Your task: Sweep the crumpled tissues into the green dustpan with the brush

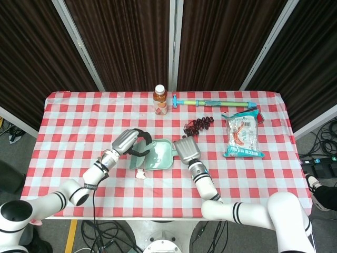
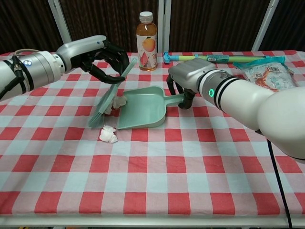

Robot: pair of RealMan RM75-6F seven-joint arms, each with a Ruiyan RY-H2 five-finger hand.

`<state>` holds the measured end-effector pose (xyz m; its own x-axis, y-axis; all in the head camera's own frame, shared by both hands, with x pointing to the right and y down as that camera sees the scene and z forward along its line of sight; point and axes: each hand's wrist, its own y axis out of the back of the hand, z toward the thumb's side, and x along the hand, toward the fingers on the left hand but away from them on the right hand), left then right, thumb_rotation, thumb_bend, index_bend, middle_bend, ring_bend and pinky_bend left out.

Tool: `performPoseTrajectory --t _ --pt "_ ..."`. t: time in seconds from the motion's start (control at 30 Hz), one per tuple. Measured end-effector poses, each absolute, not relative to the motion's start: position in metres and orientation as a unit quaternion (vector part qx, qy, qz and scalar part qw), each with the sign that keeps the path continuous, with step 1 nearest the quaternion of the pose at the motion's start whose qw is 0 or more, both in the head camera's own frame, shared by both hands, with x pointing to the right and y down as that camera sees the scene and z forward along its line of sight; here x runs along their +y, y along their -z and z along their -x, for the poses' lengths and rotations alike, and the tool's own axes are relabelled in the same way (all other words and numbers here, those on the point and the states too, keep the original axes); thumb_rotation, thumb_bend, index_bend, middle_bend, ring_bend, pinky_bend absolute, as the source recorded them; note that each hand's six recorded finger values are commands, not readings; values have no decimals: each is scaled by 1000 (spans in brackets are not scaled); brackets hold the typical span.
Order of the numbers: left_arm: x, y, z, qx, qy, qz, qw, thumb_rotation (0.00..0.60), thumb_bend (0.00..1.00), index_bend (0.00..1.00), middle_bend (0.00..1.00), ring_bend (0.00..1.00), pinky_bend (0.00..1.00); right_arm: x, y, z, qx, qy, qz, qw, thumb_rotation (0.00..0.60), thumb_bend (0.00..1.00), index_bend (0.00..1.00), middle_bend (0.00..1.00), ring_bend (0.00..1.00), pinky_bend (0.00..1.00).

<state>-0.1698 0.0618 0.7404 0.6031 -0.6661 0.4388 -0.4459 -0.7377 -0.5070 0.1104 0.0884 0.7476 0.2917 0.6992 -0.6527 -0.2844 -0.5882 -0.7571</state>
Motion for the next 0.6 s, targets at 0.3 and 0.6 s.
performPoseTrajectory --t 0.3,0.6 --pt "70 -733 140 315 262 907 97 600 445 524 556 392 303 89 -752 -112 -156 -567 689 423 600 343 705 559 306 78" --pt "59 -709 160 340 244 901 116 600 445 523 556 392 303 89 -755 -117 -146 -553 701 426 600 344 707 560 306 78"
